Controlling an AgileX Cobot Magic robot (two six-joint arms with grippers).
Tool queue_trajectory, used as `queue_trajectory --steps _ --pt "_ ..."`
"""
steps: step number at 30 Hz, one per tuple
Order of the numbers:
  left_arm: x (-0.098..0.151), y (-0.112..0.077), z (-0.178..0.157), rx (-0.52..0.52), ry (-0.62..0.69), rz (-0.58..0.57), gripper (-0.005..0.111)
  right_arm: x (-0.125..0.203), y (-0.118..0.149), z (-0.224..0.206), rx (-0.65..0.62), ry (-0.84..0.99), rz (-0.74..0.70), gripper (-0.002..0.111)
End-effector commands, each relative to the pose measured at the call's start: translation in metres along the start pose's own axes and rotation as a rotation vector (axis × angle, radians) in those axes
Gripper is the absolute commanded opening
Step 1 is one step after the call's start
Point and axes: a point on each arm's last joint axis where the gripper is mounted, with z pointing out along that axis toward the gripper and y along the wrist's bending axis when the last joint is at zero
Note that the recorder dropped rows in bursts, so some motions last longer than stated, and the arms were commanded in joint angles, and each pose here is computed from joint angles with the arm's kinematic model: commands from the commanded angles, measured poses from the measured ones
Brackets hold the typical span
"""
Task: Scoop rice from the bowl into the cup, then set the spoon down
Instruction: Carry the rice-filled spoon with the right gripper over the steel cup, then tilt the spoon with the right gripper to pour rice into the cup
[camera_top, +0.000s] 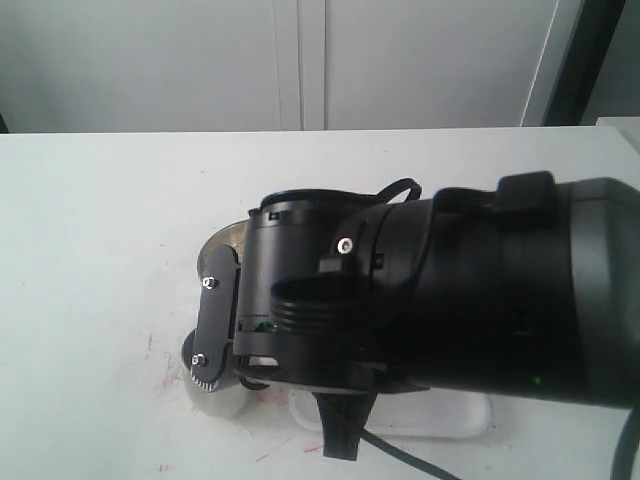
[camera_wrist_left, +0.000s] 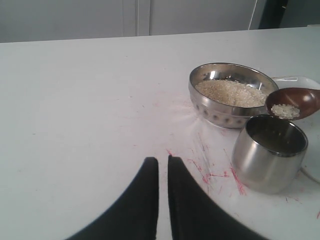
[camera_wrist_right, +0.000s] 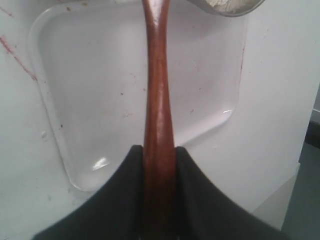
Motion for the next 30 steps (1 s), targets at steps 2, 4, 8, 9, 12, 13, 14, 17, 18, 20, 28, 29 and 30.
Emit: queue_trajectory --steps 2,4,8,9,12,13,14,17,18,20,28,29,30 --pt "-0.0024 -0.0005 -0.0002 0.003 -0.009 -0.012 0.014 0.001 -0.003 0.0009 0.043 0.009 -0.049 0.0" --pt "-0.0024 -0.0005 -0.0002 0.003 -0.009 -0.012 0.014 0.0009 -0.0042 0.0008 0.056 0.009 -0.074 0.0" --pt "-0.0024 -0.0005 -0.0002 0.003 -0.009 -0.012 0.014 0.0009 -0.0046 0.0008 0.06 0.011 -0.132 0.0" --pt "-0.0024 -0.0005 -0.0002 0.003 -0.009 -0.012 0.014 0.0009 -0.0046 0.0008 0.06 0.011 -0.134 0.0" --pt "-0.0024 -0.0005 -0.0002 0.003 -0.009 -0.012 0.014 0.0006 -0.0049 0.0008 0.063 0.009 -0.143 0.0" --pt "-0.0024 -0.0005 -0.0002 0.003 -0.009 -0.012 0.014 0.0004 -0.0049 0.0008 0.063 0.007 -0.153 0.0" --pt "-0.0024 -0.0005 -0.0002 0.003 -0.009 -0.012 0.014 0.0002 -0.0049 0.0008 0.063 0.005 -0.172 0.0" --pt "-0.0024 -0.0005 -0.0002 0.003 -0.009 -0.012 0.014 -0.0003 -0.0052 0.0007 0.067 0.002 -0.228 0.0" --pt "-0.0024 -0.0005 -0.0002 0.003 -0.009 -0.012 0.014 -0.0003 -0.0052 0.0007 0.068 0.003 -0.244 0.0" --pt "-0.0024 -0.0005 -0.0002 0.003 -0.009 -0.012 0.014 -0.0004 -0.0067 0.0006 0.084 0.004 -0.259 0.0" --pt "-0.0024 -0.0005 -0.0002 0.003 -0.009 -0.012 0.014 -0.0005 -0.011 0.0002 0.131 0.015 -0.347 0.0" --pt "-0.0024 -0.0005 -0.0002 0.003 -0.009 -0.012 0.014 -0.0005 -0.0112 0.0001 0.134 0.015 -0.355 0.0" --pt "-0.0024 -0.0005 -0.0002 0.003 -0.009 -0.012 0.014 -0.0005 -0.0114 0.0001 0.135 0.016 -0.357 0.0"
